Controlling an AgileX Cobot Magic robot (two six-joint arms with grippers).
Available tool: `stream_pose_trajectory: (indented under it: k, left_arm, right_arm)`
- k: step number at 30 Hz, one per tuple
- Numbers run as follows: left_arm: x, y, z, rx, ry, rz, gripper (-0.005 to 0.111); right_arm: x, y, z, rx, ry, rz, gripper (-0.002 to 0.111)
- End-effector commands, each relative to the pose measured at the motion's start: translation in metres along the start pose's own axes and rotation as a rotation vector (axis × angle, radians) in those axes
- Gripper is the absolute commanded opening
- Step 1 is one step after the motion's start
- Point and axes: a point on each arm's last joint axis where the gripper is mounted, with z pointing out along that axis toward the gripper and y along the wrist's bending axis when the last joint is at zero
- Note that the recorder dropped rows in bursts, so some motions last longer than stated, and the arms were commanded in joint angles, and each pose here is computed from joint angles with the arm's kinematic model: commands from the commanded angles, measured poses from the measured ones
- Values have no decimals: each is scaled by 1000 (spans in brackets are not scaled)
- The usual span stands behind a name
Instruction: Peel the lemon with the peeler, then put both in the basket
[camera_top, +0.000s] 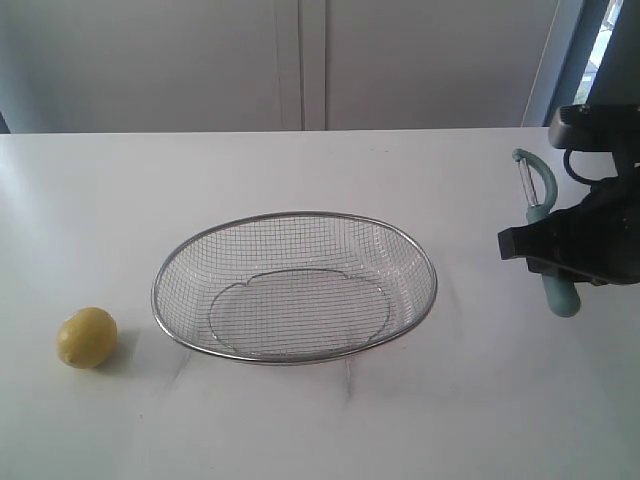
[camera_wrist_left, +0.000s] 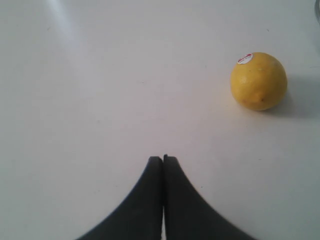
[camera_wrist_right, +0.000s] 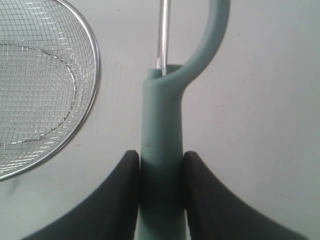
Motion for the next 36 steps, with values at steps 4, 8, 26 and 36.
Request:
stream_pose_trajectory:
  k: [4,8,26,36]
  left_arm:
    - [3,0,1,2,9,-6,0]
    - [3,0,1,2,9,-6,0]
    - [3,0,1,2,9,-6,0]
    - [-6,1,1,-12,-91,-3,0]
  right_arm:
    - [0,0,-2,-1,-16,-8,0]
    - [0,0,-2,-1,-16,-8,0]
    - [-1,0,-2,-1,-23,-8,0]
    - [-1,0,-2,-1,-23,-8,0]
